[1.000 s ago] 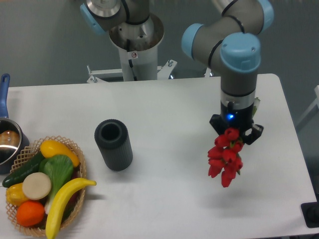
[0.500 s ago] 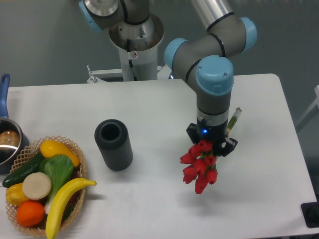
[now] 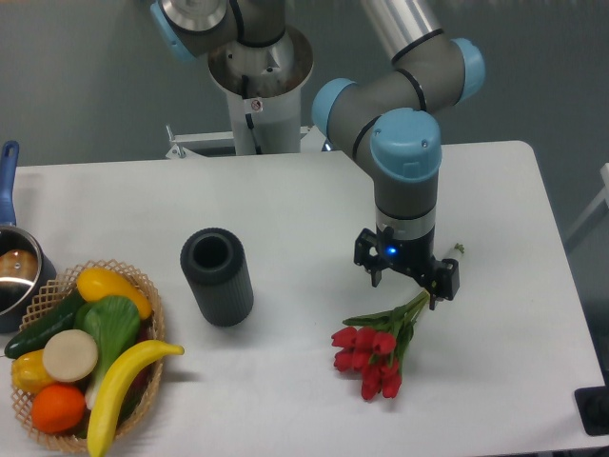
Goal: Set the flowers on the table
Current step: 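Open the gripper to release the tulips onto the table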
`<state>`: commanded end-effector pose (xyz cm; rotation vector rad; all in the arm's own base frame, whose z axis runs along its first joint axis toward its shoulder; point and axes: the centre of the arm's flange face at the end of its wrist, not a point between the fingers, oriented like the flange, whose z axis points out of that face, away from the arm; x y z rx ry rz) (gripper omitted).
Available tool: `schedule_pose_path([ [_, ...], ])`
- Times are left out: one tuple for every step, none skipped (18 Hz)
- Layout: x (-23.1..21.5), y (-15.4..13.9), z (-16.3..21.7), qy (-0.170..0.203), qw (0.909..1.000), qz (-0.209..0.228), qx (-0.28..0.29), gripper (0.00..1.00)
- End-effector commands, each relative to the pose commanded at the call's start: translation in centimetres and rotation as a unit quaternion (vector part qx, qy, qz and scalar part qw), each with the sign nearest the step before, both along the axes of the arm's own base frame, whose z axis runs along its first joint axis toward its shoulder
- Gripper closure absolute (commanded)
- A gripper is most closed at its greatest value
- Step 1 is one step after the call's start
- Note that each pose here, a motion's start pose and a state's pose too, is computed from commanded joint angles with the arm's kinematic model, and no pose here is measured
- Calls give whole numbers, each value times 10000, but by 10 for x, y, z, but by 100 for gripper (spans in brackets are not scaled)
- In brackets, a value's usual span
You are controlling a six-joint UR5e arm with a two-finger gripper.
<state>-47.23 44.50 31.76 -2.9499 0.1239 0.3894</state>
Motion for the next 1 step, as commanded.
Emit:
schedule_pose_path([
  [-2,1,-3,-13,10000,0,-8,0],
])
